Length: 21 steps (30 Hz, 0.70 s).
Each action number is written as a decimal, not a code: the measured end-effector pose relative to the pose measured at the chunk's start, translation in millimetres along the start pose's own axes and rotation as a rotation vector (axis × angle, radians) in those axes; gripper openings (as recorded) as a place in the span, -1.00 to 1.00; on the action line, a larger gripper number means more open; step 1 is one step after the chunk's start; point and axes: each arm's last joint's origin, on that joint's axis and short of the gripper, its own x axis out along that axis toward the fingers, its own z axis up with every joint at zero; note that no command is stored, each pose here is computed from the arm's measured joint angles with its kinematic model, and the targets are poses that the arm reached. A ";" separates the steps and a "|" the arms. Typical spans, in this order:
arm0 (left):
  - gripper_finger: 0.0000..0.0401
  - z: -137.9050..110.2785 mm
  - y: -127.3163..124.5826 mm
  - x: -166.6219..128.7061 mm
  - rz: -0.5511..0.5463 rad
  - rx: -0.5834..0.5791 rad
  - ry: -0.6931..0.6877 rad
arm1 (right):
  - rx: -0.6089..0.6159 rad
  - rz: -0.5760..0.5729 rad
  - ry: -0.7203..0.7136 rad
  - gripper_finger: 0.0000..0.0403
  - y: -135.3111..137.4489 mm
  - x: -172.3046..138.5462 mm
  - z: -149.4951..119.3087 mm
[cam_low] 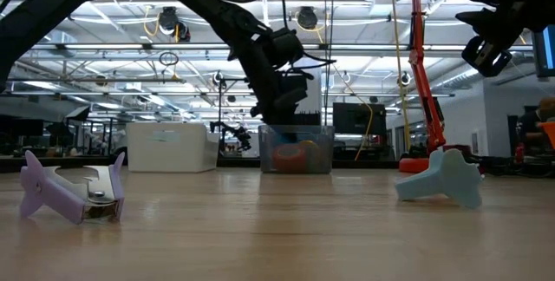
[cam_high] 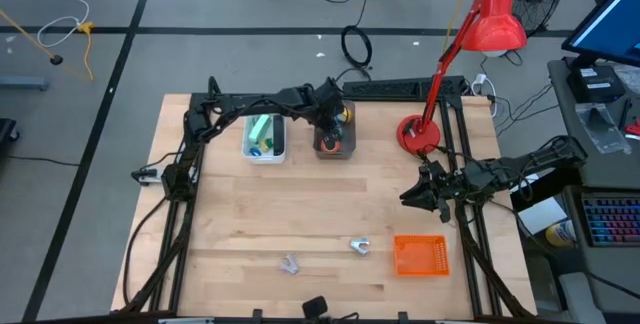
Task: Pick and place Stapler, Stapler remover, tape
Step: Put the blue tape into the black bin, then put the gray staple remover into the orange bin
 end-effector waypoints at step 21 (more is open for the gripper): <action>0.03 29.2 -19.3 -152.2 -0.013 -0.095 -0.315 | -0.031 0.007 -0.008 -0.56 0.6 0.0 0.7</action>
